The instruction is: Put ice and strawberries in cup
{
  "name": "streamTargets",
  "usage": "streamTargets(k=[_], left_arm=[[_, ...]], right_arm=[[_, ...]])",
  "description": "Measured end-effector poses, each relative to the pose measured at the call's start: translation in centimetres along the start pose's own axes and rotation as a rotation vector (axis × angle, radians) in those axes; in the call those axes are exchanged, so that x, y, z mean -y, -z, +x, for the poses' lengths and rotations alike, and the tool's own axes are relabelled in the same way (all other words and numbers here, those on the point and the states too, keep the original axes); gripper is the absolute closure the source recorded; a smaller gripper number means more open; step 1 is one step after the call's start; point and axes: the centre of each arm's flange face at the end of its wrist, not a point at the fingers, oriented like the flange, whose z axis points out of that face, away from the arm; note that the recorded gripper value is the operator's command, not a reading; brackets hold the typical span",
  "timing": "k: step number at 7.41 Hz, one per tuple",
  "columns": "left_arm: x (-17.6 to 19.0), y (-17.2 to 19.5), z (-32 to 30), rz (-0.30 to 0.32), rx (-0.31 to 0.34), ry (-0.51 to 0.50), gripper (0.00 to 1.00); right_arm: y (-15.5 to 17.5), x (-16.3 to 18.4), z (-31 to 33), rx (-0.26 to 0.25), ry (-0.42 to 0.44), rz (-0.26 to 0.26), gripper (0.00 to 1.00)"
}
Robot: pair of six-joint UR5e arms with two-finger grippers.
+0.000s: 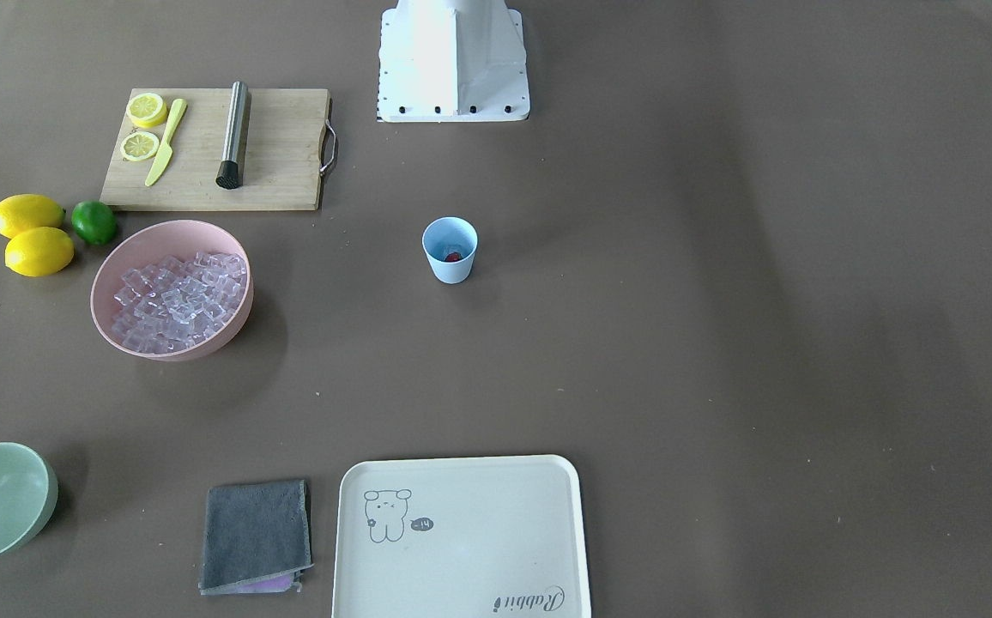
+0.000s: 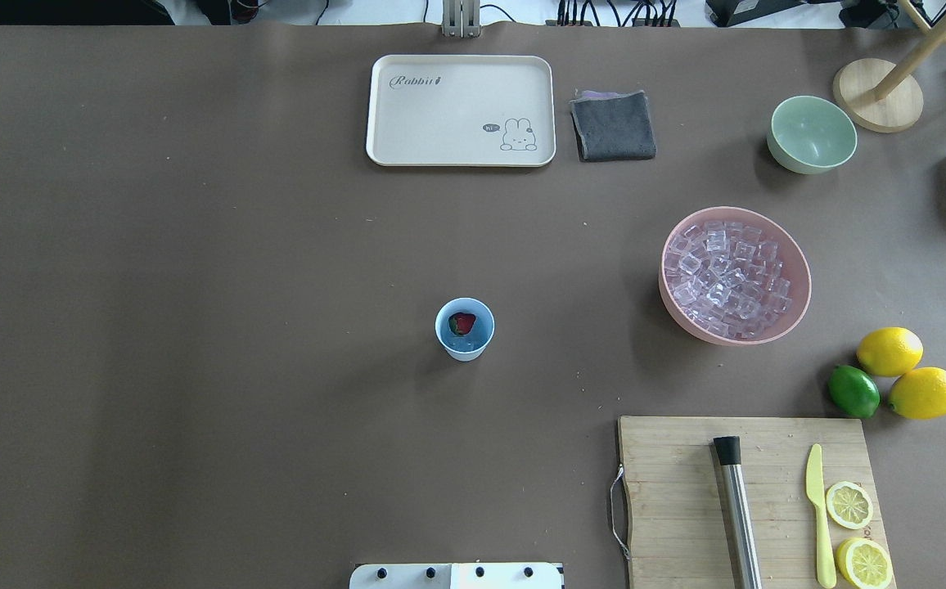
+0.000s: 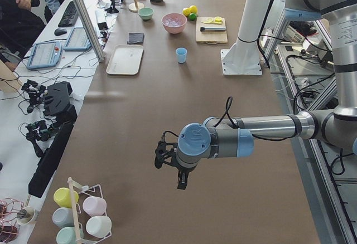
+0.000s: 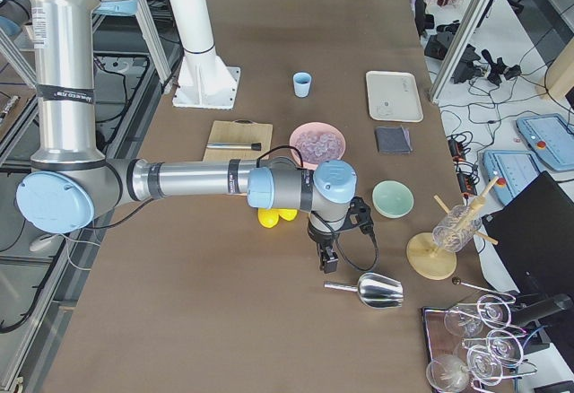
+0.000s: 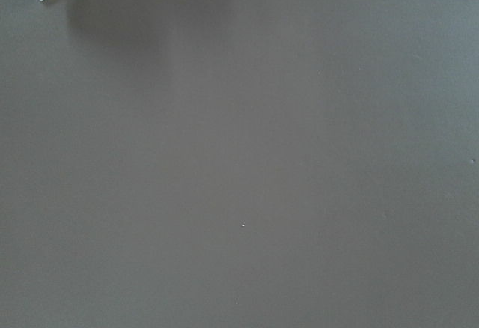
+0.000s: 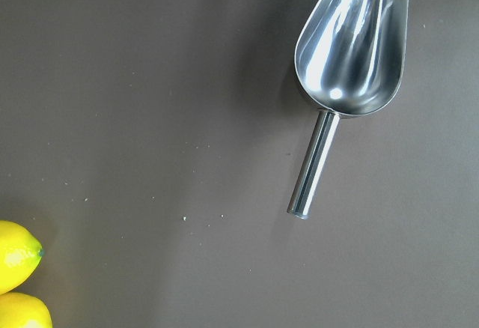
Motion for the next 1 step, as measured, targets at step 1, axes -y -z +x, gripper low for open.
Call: streamTargets(k=[1], left_arm=[[0.11, 0.23, 0.25, 0.004, 0.001, -0.005, 0.02]], right_arm=[[-0.03, -0.26, 0.13, 0.0, 0.004, -0.001, 0.0]])
